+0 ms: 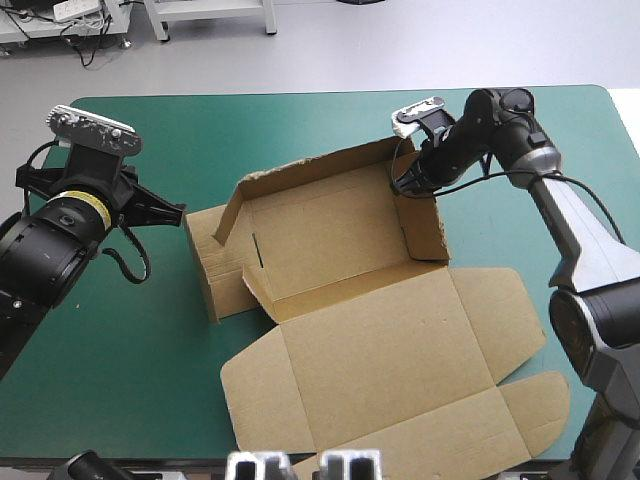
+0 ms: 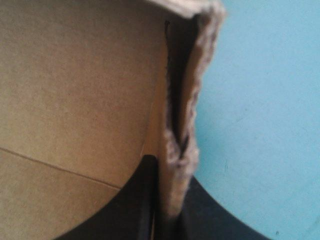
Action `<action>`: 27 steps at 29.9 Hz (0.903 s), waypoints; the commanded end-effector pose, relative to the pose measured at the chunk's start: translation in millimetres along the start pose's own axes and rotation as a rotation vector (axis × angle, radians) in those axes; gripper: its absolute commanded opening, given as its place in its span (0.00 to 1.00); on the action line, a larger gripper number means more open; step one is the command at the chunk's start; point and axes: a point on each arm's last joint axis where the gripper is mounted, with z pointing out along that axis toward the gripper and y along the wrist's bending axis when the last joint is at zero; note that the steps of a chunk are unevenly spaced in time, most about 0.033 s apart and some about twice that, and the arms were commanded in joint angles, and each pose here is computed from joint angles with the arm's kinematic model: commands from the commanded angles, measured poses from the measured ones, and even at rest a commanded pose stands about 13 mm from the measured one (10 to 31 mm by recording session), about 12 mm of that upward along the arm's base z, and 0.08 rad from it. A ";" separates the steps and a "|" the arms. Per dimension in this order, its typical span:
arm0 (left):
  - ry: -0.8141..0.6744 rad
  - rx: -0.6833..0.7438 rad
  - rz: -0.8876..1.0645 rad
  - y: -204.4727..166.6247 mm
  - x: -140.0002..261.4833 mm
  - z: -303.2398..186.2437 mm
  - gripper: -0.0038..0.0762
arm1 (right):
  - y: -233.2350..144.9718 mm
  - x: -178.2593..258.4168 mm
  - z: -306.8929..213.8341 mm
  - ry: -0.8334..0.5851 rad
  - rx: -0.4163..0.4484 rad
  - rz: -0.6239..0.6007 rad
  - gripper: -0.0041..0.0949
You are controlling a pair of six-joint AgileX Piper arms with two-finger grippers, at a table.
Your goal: Fold the box
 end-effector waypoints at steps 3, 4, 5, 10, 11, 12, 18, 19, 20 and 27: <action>-0.079 -0.014 -0.013 8.9 -9.5 -12.4 0.06 | 11.2 -19.9 -60.9 -0.149 0.010 -0.043 0.45; -0.079 -0.014 -0.013 8.9 -9.5 -12.4 0.06 | 13.2 -22.6 -72.8 -0.184 0.020 -0.035 0.52; -0.079 -0.013 -0.022 8.9 -9.5 -12.4 0.06 | 14.9 -24.3 -83.2 -0.214 0.028 -0.026 0.58; -0.075 -0.007 -0.033 8.3 -9.1 -12.3 0.06 | 24.5 -21.2 -119.1 -0.298 0.041 -0.001 0.68; -0.075 -0.007 -0.033 8.4 -9.1 -12.3 0.06 | 26.1 -19.7 -125.1 -0.310 0.045 0.004 0.68; -0.072 -0.006 -0.034 8.2 -8.9 -12.3 0.06 | 27.8 -18.3 -130.7 -0.322 0.048 0.002 0.68; -0.071 0.000 -0.038 7.8 -8.7 -12.3 0.06 | 30.0 -16.2 -138.2 -0.337 0.054 -0.003 0.68; -0.070 0.002 -0.039 7.6 -8.7 -12.3 0.06 | 28.7 -17.2 -134.4 -0.328 0.053 -0.001 0.68; -0.069 0.005 -0.041 7.3 -8.6 -12.3 0.06 | 27.8 -18.0 -131.6 -0.323 0.052 0.001 0.68; -0.045 0.032 -0.060 4.8 -6.5 -12.2 0.06 | 8.6 -29.8 -67.1 -0.190 0.025 0.042 0.66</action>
